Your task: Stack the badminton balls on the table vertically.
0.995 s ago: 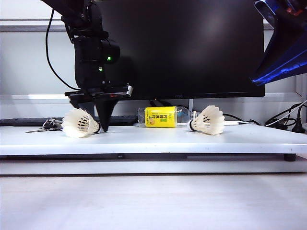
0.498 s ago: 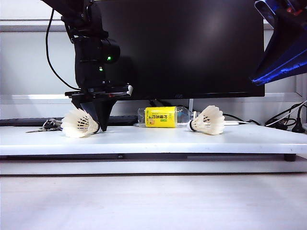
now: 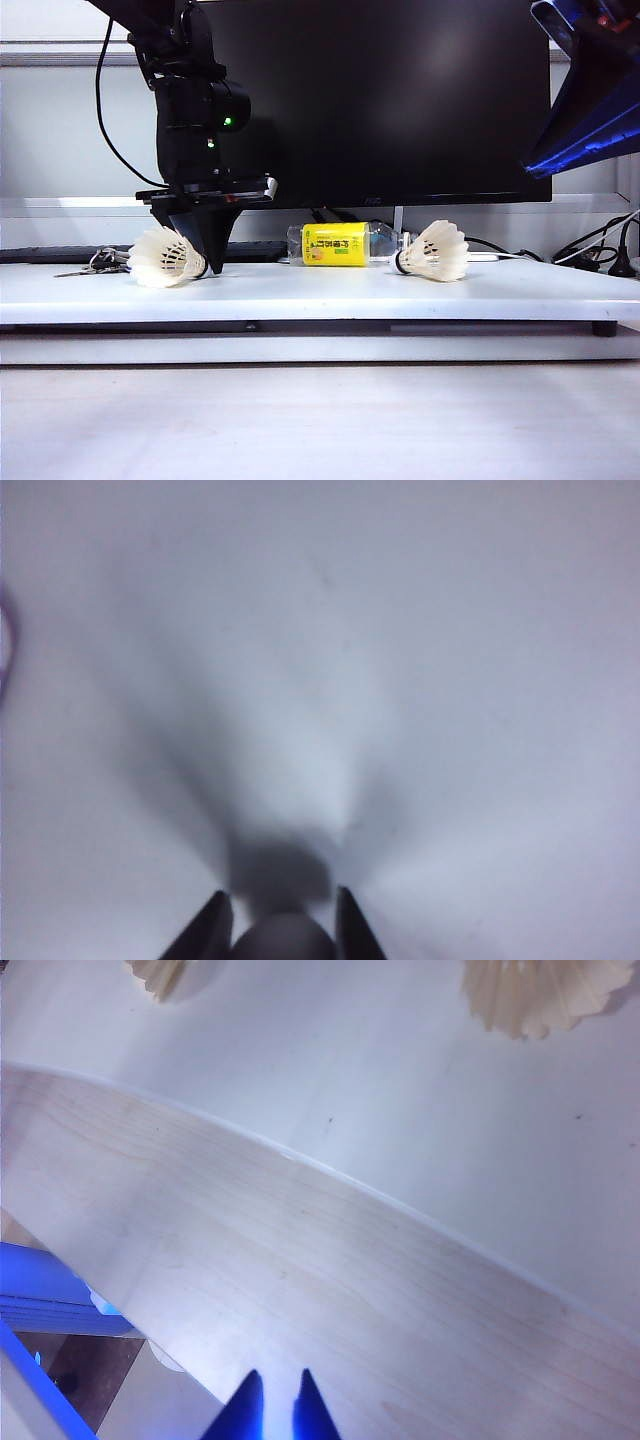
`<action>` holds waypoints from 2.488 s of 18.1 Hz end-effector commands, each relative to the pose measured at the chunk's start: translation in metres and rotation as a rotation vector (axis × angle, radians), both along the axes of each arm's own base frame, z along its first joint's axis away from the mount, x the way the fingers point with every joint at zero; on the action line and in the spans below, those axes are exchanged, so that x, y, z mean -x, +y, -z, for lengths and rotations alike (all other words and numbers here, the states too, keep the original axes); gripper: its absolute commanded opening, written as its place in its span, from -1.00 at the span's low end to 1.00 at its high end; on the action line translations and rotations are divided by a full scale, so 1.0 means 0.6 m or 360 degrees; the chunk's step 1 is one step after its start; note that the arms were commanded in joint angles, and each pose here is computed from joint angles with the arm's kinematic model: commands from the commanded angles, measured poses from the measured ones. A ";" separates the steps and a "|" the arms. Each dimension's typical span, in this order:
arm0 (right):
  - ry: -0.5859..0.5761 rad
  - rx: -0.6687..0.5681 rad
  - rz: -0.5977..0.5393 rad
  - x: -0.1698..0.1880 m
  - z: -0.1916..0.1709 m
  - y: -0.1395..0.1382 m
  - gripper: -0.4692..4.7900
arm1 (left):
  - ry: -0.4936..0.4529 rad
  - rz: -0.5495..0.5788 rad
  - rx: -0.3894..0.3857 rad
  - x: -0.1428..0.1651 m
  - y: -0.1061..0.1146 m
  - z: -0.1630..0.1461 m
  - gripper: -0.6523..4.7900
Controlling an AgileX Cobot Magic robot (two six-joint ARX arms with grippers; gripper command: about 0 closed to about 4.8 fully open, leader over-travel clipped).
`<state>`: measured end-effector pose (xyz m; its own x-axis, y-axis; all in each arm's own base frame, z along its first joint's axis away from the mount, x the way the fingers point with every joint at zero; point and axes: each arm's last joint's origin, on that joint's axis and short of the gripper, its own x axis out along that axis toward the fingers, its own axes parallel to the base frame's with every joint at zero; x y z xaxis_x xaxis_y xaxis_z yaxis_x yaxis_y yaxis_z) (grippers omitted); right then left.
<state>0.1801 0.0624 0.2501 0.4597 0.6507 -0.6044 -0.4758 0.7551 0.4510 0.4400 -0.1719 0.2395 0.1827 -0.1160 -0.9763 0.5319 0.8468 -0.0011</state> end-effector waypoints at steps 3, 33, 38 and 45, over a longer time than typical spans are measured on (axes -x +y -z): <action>-0.0021 -0.0013 -0.0006 0.000 -0.003 0.000 -0.62 | -0.0140 0.0004 0.0243 -0.006 -0.011 -0.057 -0.35; -0.0029 0.0020 0.0027 -0.001 -0.003 -0.001 -0.62 | -0.0931 0.0317 0.0984 0.024 -0.072 -0.254 -0.37; -0.0023 0.0022 0.0027 -0.001 -0.002 -0.001 -0.62 | -0.0991 0.0382 0.0964 0.080 -0.045 -0.320 -0.38; -0.0007 0.0027 0.0027 0.000 -0.001 -0.001 -0.62 | -0.1077 0.0413 0.0972 0.163 -0.005 -0.400 -0.39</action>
